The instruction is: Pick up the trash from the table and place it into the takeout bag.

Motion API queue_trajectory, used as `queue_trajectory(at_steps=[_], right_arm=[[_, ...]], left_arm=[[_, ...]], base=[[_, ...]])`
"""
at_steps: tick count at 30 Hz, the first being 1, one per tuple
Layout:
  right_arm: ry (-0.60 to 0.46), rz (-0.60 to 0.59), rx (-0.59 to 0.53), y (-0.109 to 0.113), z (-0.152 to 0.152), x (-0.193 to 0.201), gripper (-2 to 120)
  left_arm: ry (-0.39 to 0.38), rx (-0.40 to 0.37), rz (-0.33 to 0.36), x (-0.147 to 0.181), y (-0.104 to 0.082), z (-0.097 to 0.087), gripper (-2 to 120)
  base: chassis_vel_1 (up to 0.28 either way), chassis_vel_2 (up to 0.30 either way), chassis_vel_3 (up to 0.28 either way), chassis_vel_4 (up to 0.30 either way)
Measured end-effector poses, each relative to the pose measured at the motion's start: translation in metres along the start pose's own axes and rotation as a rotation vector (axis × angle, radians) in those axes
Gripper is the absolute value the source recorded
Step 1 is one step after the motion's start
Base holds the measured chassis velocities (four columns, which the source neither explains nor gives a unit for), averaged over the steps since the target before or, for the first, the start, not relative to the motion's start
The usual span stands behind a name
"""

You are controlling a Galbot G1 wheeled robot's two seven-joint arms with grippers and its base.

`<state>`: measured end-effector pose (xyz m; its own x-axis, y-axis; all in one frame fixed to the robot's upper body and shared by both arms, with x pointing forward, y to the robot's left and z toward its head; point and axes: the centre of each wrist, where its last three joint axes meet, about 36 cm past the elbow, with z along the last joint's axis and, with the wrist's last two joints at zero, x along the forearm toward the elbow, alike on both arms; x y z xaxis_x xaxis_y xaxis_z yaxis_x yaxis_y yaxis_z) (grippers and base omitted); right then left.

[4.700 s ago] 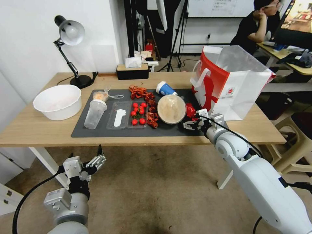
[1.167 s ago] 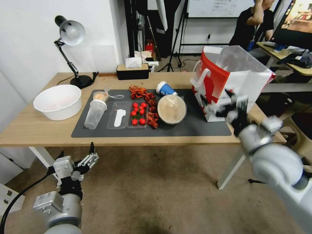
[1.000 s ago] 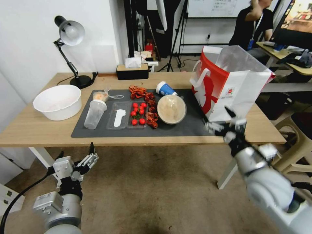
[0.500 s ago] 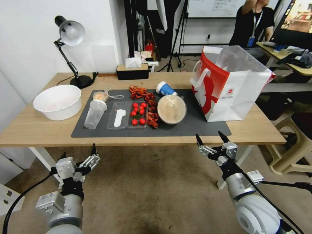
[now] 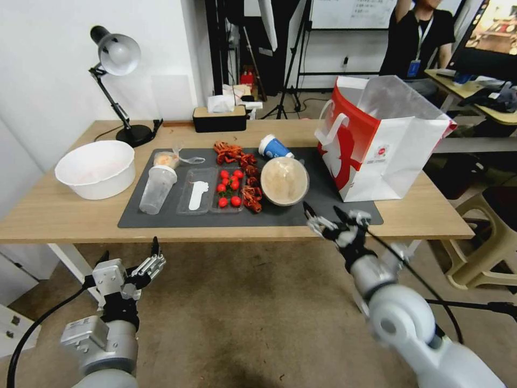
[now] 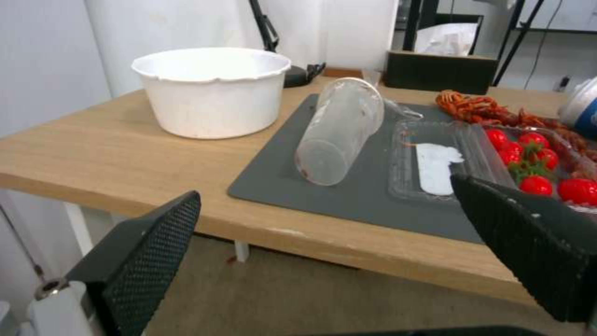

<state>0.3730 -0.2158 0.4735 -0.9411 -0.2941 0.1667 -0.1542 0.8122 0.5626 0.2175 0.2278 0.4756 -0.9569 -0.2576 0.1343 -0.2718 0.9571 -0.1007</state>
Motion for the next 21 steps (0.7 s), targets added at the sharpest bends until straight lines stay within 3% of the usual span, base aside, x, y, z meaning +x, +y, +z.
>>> queue_trajectory(at_steps=[7,21], right_arm=[[0.127,0.007,-0.155,0.017,-0.018,-0.026,100],[0.185,0.082,-0.204,0.028,-0.035,-0.064,100]], left_arm=[[-0.007,-0.005,-0.005,0.001,0.001,0.001,100],[0.006,-0.001,-0.006,0.001,-0.002,0.001,100]], base=[[0.0,0.0,0.0,0.0],[0.0,0.0,0.0,0.0]])
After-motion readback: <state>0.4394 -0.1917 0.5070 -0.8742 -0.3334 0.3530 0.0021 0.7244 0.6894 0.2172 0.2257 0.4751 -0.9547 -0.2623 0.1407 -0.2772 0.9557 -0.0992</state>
